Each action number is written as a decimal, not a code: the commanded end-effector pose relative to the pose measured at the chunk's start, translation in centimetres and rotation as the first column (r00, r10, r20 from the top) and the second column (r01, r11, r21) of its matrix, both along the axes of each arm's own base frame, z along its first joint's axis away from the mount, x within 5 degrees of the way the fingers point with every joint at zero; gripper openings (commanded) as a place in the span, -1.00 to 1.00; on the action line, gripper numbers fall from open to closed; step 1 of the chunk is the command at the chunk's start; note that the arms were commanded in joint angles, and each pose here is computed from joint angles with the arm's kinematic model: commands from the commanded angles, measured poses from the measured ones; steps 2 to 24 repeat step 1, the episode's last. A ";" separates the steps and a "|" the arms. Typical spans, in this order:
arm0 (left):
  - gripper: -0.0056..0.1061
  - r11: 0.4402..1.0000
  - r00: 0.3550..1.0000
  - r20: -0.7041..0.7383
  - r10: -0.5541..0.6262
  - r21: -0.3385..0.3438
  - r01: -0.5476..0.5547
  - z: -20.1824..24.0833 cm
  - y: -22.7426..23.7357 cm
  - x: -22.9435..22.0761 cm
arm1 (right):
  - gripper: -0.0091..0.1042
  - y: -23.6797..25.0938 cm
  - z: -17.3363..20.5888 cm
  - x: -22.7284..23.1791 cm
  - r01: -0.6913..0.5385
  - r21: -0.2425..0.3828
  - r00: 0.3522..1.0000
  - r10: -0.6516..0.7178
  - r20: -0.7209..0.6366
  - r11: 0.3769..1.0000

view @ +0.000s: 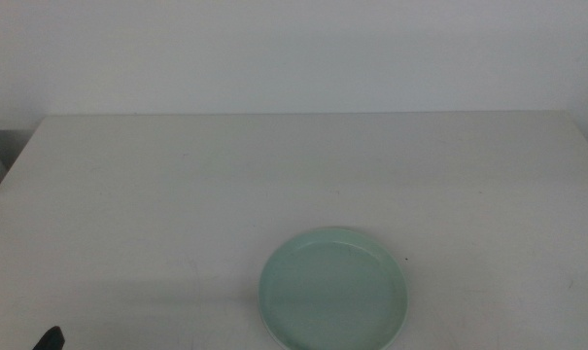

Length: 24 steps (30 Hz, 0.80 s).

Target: Stack the three bowls on top of each other.

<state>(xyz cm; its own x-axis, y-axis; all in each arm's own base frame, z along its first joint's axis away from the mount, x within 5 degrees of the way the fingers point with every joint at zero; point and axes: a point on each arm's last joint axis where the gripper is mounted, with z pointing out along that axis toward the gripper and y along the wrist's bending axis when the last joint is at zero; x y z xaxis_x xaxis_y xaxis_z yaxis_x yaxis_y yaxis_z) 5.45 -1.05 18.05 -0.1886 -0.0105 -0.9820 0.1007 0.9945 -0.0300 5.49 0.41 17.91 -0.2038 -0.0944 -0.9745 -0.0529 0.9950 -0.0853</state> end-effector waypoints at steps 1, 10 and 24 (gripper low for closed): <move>0.78 0.999 0.996 0.081 0.035 -0.021 -0.034 0.8 0.3 0.0 | -0.09 -0.2 0.8 0.1 0.023 -0.015 0.997 -0.021 0.072 1.000; 0.78 0.999 0.996 0.081 0.035 -0.021 -0.034 0.8 0.3 0.0 | -0.09 -0.2 0.8 0.1 0.023 -0.015 0.997 -0.021 0.072 1.000; 0.78 0.999 0.996 0.081 0.035 -0.021 -0.034 0.8 0.3 0.0 | -0.09 -0.2 0.8 0.1 0.023 -0.015 0.997 -0.021 0.072 1.000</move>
